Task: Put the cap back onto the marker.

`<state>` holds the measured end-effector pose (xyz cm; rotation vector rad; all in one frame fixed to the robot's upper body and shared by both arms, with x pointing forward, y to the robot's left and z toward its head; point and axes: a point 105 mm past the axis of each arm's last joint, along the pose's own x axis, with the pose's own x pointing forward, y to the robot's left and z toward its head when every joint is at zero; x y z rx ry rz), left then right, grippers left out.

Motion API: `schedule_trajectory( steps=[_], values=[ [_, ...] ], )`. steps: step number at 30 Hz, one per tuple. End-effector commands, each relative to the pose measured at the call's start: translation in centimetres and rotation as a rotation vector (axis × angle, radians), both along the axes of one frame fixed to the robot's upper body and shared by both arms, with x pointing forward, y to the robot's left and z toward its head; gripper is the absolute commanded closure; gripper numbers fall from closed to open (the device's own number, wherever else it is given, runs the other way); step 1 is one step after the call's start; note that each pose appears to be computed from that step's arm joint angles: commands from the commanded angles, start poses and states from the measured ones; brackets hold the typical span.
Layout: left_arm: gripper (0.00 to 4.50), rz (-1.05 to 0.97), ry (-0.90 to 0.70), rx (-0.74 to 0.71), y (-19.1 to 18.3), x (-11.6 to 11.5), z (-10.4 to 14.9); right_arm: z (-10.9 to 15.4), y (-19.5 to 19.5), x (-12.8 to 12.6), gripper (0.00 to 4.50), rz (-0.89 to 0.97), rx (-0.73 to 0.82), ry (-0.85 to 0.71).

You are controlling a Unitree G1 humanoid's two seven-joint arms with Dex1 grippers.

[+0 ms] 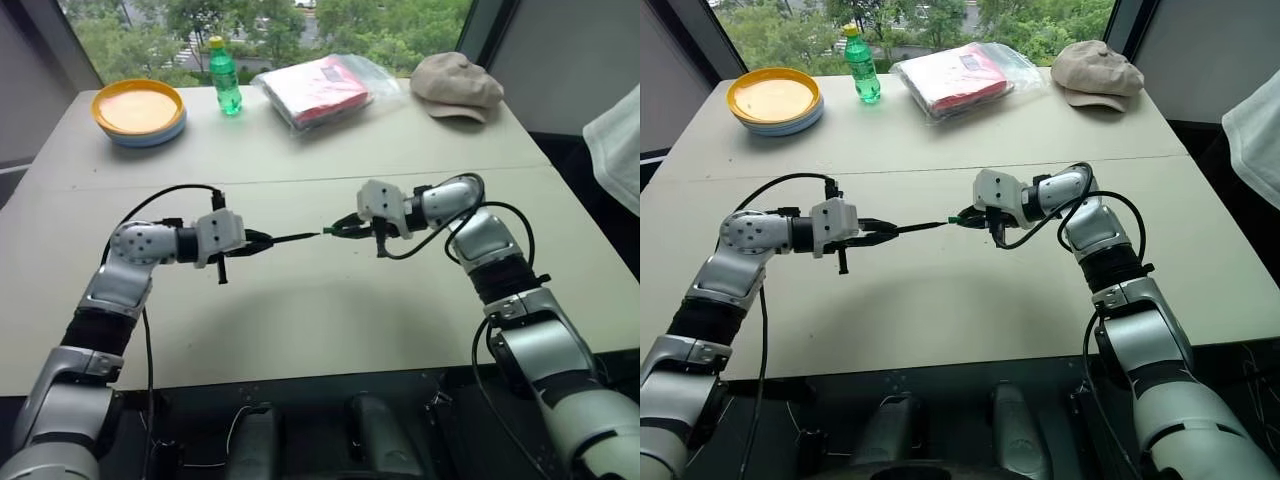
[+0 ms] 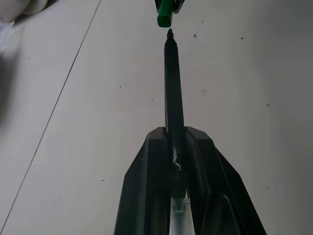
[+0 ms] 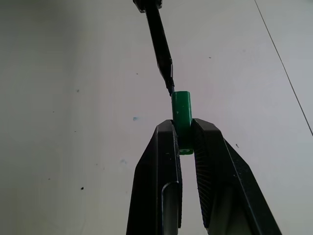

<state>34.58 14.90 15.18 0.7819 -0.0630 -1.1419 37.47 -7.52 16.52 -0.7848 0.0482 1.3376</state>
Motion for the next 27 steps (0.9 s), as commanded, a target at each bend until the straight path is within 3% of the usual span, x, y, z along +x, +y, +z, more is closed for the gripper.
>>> schedule_trajectory(
  steps=[1,27],
  values=[
    [4.50,-0.009,-0.063,-0.010,-0.3,0.0,1.7,1.3,0.5,-0.2,4.44,0.027,0.014,-0.045],
    [4.50,-0.033,-0.062,-0.004,-1.0,0.0,1.5,1.2,2.8,-2.2,4.44,0.114,0.015,-0.038]
  ],
)
